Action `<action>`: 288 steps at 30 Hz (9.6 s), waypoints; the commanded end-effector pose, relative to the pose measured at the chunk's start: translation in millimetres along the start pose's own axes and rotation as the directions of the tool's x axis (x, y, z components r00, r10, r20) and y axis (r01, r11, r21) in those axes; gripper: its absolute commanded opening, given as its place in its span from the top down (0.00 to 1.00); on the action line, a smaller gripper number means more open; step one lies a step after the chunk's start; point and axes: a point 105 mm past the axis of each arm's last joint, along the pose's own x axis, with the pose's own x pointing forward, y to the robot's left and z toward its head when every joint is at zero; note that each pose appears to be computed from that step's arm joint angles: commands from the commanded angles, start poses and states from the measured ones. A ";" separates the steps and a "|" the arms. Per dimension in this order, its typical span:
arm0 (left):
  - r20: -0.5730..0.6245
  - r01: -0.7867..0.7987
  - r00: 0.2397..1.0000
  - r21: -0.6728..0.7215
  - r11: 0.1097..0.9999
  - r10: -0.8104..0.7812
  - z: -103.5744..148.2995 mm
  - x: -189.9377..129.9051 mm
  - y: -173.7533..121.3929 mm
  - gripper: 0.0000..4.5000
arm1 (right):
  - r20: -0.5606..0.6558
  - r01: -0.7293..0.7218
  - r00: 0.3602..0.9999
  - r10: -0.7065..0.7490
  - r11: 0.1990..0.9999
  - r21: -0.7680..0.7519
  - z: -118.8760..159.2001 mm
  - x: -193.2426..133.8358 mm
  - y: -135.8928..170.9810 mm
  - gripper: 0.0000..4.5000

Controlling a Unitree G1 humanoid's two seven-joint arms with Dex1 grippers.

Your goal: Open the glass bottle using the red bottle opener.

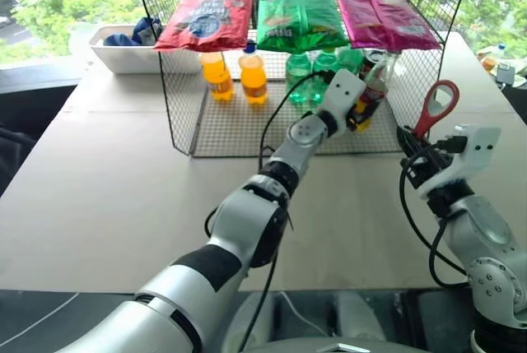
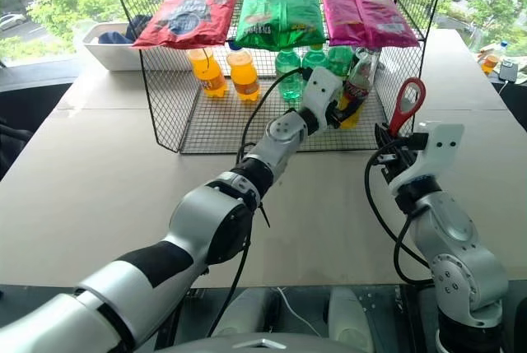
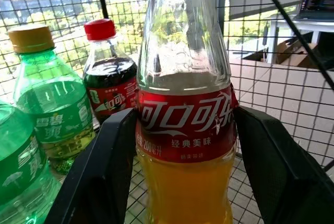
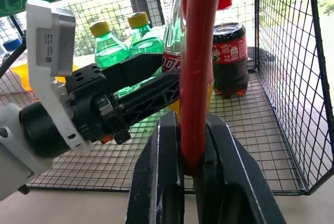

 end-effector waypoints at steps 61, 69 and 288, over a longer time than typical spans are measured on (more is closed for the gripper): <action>-0.026 0.096 0.994 -0.176 0.980 -0.102 11.2 33.2 -64.8 0.02 | 0.031 -0.017 0.999 0.018 0.999 -0.029 8.7 -2.7 2.6 1.00; -0.020 0.169 0.984 -0.165 0.972 -0.175 19.8 40.8 -88.6 0.02 | 0.025 -0.024 0.999 0.025 0.999 -0.037 8.5 -1.3 3.8 1.00; 0.265 0.328 0.922 -0.153 0.932 -0.281 17.6 -130.9 -20.0 0.60 | 0.054 0.035 0.825 0.563 0.044 -0.998 -44.5 53.8 62.0 1.00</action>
